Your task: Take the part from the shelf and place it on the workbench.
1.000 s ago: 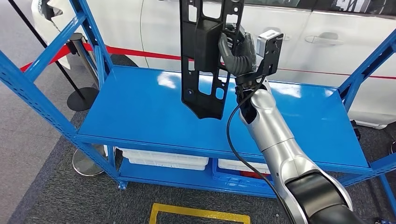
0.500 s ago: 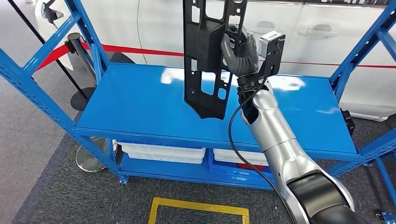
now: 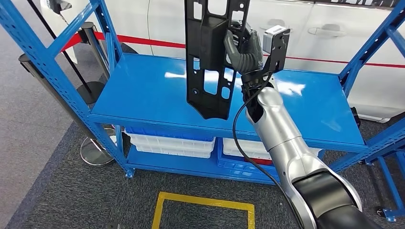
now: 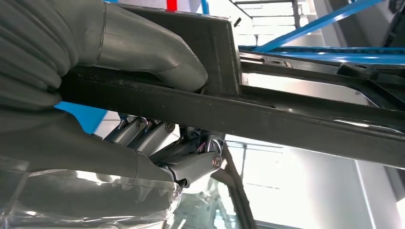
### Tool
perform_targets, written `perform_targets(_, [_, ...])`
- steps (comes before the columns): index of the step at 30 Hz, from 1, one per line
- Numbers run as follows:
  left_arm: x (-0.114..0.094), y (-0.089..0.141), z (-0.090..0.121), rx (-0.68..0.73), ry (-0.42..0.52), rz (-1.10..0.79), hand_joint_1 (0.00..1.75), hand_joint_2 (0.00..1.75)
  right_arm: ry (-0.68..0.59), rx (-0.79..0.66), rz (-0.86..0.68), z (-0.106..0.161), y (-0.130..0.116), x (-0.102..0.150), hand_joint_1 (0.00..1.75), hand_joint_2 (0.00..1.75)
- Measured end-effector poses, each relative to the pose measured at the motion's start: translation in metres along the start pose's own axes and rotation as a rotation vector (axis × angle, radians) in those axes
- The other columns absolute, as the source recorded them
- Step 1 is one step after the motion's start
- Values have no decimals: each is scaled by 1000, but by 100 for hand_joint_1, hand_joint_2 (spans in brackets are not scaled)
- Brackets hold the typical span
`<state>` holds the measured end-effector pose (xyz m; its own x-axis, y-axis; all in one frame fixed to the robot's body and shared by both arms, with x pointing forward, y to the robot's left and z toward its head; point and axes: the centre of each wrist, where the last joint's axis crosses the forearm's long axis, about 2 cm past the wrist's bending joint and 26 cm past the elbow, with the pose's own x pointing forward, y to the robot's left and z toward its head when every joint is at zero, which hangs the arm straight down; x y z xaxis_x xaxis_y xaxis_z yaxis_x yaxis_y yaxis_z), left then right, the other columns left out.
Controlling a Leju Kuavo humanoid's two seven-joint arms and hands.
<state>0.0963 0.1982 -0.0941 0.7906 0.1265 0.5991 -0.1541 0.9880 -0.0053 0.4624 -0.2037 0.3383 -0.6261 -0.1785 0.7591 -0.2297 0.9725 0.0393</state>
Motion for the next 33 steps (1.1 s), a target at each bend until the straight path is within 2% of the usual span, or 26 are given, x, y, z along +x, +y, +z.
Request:
perform_targets(7, [9, -7, -3, -24, -3, -18, 0, 175, 22, -13, 15, -4, -5, -6, 175, 175])
perform_targets(17, [11, -6, -4, -44, -9, -60, 0, 175, 69, -33, 25, 4, -14, -18, 175, 175])
perform_targets(33, [17, -8, -6, -70, -42, -87, 0, 175, 86, -76, 45, 13, -31, -23, 175, 175])
